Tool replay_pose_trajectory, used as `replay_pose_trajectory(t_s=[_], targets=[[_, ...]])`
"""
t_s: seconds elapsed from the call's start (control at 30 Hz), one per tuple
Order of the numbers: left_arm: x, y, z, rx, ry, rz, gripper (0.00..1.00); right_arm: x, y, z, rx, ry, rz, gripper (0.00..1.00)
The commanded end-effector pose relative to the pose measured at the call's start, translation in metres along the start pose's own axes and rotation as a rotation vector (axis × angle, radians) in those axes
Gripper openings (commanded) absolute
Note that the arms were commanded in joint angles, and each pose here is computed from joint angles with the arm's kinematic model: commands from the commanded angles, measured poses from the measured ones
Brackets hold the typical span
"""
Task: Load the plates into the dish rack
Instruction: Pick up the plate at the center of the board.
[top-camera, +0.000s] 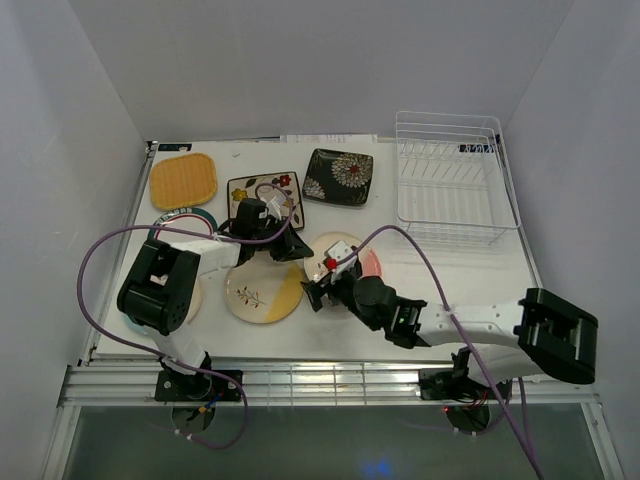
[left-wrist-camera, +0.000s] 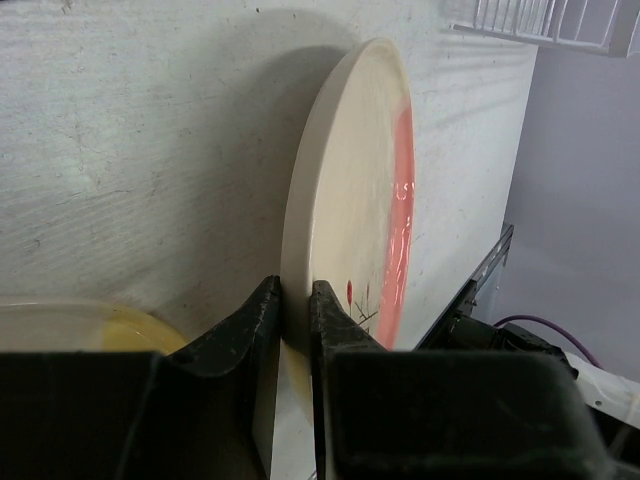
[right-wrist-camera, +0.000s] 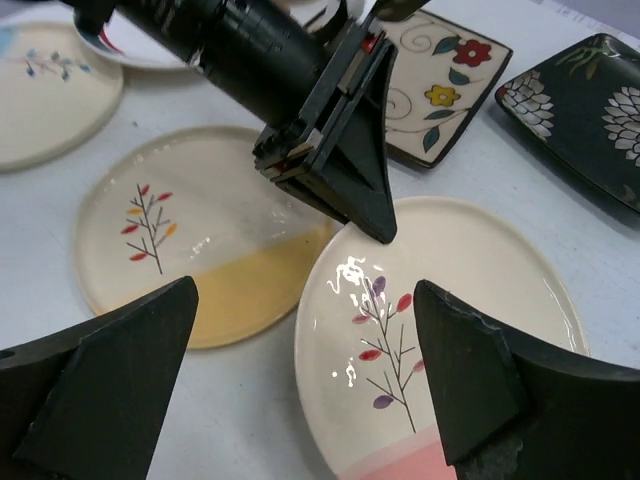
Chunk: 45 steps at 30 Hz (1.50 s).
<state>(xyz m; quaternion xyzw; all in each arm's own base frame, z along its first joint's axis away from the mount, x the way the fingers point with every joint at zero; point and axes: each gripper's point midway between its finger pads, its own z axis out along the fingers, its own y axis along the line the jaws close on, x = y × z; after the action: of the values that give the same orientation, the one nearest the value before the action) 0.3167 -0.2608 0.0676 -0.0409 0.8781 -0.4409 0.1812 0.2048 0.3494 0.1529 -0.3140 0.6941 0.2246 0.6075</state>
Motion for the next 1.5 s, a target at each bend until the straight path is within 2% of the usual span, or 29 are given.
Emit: replay_pose_trajectory(t_s=[0.0, 0.07, 0.17, 0.3, 0.47, 0.73, 0.9, 1.2, 1.37, 1.47], targets=[[-0.014, -0.033, -0.017, 0.084, -0.067, 0.089, 0.0, -0.025, -0.009, -0.02, 0.035, -0.051, 0.162, 0.94], [-0.017, -0.031, -0.019, 0.074, -0.085, 0.099, 0.0, -0.039, -0.014, -0.033, 0.047, -0.077, 0.275, 0.99], [-0.019, -0.029, -0.02, 0.068, -0.096, 0.108, 0.0, -0.049, -0.025, -0.053, 0.076, -0.092, 0.402, 0.9], [-0.022, -0.028, -0.021, 0.061, -0.112, 0.122, 0.0, -0.051, -0.05, -0.077, 0.173, -0.147, 0.617, 0.9], [-0.031, -0.03, -0.03, 0.043, -0.176, 0.159, 0.0, -0.056, -0.07, -0.106, 0.2, -0.236, 0.736, 0.9], [-0.053, -0.031, -0.046, -0.019, -0.313, 0.239, 0.0, -0.057, -0.077, -0.121, 0.2, -0.244, 0.775, 0.9], [-0.061, -0.025, -0.049, -0.063, -0.356, 0.267, 0.0, -0.062, -0.07, -0.124, 0.134, -0.248, 0.727, 0.9], [-0.069, -0.022, -0.047, -0.084, -0.373, 0.286, 0.0, -0.059, -0.078, -0.132, 0.148, -0.274, 0.651, 0.9], [-0.067, -0.023, -0.048, -0.082, -0.373, 0.297, 0.0, -0.066, -0.073, -0.14, 0.072, -0.336, 0.66, 0.9], [-0.067, -0.023, -0.051, -0.085, -0.38, 0.302, 0.0, -0.061, -0.077, -0.137, 0.105, -0.326, 0.663, 0.9]])
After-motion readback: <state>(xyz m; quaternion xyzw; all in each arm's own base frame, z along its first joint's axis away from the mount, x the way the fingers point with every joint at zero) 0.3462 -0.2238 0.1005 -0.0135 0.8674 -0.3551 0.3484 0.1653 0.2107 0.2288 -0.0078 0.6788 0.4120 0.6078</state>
